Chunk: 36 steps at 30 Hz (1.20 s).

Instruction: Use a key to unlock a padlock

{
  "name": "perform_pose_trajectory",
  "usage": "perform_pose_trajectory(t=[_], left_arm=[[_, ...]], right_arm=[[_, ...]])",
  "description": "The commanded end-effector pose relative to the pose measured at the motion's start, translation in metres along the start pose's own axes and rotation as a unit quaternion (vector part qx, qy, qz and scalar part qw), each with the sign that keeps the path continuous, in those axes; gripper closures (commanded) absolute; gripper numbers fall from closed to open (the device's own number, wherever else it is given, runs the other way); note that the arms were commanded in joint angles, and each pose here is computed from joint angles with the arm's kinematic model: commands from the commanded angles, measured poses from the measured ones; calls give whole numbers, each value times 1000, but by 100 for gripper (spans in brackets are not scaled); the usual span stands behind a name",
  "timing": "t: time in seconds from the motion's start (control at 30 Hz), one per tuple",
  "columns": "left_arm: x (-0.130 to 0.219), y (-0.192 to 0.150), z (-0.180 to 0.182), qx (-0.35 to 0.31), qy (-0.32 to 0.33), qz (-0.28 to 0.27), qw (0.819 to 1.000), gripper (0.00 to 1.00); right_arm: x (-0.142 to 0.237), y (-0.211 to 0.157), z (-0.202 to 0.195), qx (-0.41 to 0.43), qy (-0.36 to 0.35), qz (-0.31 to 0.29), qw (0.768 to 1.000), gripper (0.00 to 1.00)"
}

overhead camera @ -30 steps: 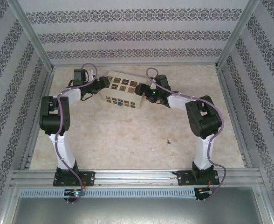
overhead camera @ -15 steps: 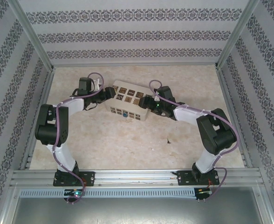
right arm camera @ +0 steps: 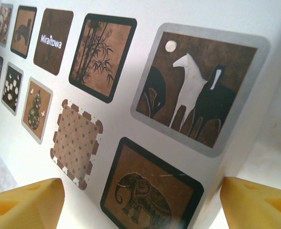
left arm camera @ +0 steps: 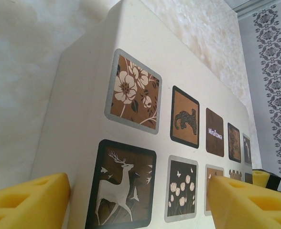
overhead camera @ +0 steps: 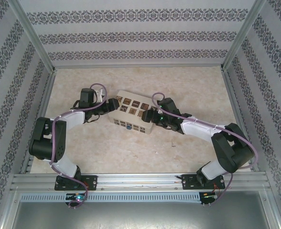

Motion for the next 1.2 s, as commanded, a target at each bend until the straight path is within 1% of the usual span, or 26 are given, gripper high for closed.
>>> perform_pose_trajectory(t=[0.0, 0.13, 0.27, 0.37, 0.47, 0.6, 0.7, 0.8, 0.9, 1.0, 1.17], left_arm=[[1, -15, -18, -2, -14, 46, 999, 21], [17, -5, -25, -11, 8, 24, 1000, 15], [42, 3, -30, -16, 30, -10, 999, 13], [62, 4, -36, -27, 48, -38, 998, 12], [79, 2, -42, -44, 66, -66, 995, 10], [93, -2, -45, -54, 82, -96, 990, 8], [98, -5, -45, -53, 85, -113, 989, 8], [100, -6, -44, -49, 85, -122, 988, 8], [102, -6, -44, -49, 89, -123, 987, 8], [103, -7, -42, -45, 94, -124, 987, 7], [104, -9, -39, -39, 93, -129, 987, 7]], right_arm=[[18, 3, 12, 43, -12, -24, 999, 13], [44, 6, 10, 82, -78, -28, 993, 11], [74, 0, 0, 104, -142, -24, 984, 11], [94, -10, -11, 113, -178, -10, 978, 15], [104, -22, -21, 106, -199, 10, 974, 24], [101, -39, -39, 78, -222, 46, 971, 45], [90, -50, -55, 54, -249, 68, 965, 54], [78, -57, -67, 44, -272, 90, 957, 59], [68, -61, -72, 44, -286, 115, 950, 61], [61, -66, -75, 40, -284, 136, 948, 64], [55, -73, -79, 33, -279, 159, 946, 64]])
Point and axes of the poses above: each hand's point on the last joint's axis, 136 mm out from that joint toward the fingers, its own x axis back along the fingers, its own z axis along the line the jaws close on, y = z × x, the point moved 9 cm from there along x, back along the fingers, and after that the axes turned 2 degrees about -x, right-handed, at the moved point
